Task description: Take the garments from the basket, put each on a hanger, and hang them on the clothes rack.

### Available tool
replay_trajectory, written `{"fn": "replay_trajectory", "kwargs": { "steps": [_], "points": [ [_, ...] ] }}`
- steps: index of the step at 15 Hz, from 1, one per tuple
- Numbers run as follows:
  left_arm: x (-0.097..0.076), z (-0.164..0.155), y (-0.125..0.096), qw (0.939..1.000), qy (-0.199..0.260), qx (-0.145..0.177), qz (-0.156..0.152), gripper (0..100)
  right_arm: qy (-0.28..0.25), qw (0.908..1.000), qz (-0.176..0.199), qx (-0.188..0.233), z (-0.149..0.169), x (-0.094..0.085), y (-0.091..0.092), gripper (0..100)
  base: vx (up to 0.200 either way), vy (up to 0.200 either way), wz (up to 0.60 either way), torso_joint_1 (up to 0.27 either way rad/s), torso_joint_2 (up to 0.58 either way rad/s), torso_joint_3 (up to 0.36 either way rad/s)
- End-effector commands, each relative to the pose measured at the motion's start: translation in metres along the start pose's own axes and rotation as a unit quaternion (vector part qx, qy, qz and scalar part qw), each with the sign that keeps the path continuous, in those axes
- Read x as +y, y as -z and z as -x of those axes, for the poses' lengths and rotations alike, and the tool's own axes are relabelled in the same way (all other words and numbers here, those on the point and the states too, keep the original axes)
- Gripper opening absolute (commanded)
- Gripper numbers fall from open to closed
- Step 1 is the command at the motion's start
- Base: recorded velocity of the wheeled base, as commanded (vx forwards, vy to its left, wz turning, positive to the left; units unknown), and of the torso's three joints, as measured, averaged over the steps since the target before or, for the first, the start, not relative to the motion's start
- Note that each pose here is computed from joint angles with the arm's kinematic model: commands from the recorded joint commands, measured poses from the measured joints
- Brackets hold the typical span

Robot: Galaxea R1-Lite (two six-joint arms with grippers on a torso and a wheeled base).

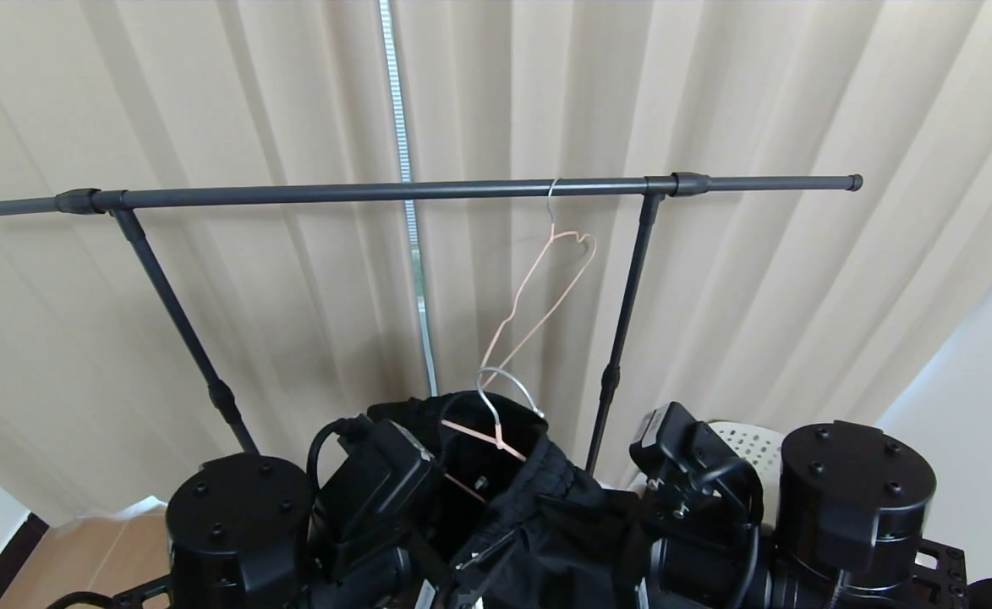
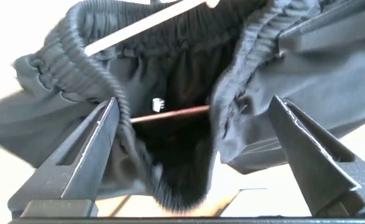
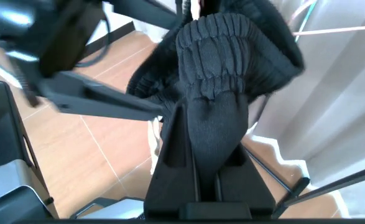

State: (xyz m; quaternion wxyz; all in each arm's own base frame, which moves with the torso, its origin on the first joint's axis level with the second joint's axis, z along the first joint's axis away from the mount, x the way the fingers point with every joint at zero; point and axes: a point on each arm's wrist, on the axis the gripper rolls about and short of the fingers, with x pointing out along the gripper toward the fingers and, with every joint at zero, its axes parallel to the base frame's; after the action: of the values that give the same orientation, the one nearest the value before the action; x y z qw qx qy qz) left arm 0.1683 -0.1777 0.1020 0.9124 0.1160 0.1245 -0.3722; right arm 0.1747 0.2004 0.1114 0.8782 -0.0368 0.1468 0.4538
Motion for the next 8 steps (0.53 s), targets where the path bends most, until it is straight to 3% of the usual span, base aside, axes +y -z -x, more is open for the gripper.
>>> {"fn": "replay_trajectory", "kwargs": {
  "steps": [1,5,8],
  "points": [
    [0.003,0.012,-0.001,0.9999,-0.005,-0.008,-0.009,100,-0.001,1.0000,-0.004,0.000,0.002,-0.007,0.000,0,0.000,0.000,0.00,0.000,0.00,0.000],
    [0.004,0.031,0.004,0.9978,-0.006,-0.008,-0.066,100,-0.019,0.9997,-0.016,0.003,0.006,-0.023,0.002,0,0.000,0.000,0.00,0.000,0.00,0.000],
    [0.013,0.035,0.002,0.9977,-0.028,-0.013,-0.061,100,-0.027,0.9994,-0.022,0.005,0.009,-0.033,0.004,0,0.000,0.000,0.00,0.000,0.00,0.000]
  ]
}}
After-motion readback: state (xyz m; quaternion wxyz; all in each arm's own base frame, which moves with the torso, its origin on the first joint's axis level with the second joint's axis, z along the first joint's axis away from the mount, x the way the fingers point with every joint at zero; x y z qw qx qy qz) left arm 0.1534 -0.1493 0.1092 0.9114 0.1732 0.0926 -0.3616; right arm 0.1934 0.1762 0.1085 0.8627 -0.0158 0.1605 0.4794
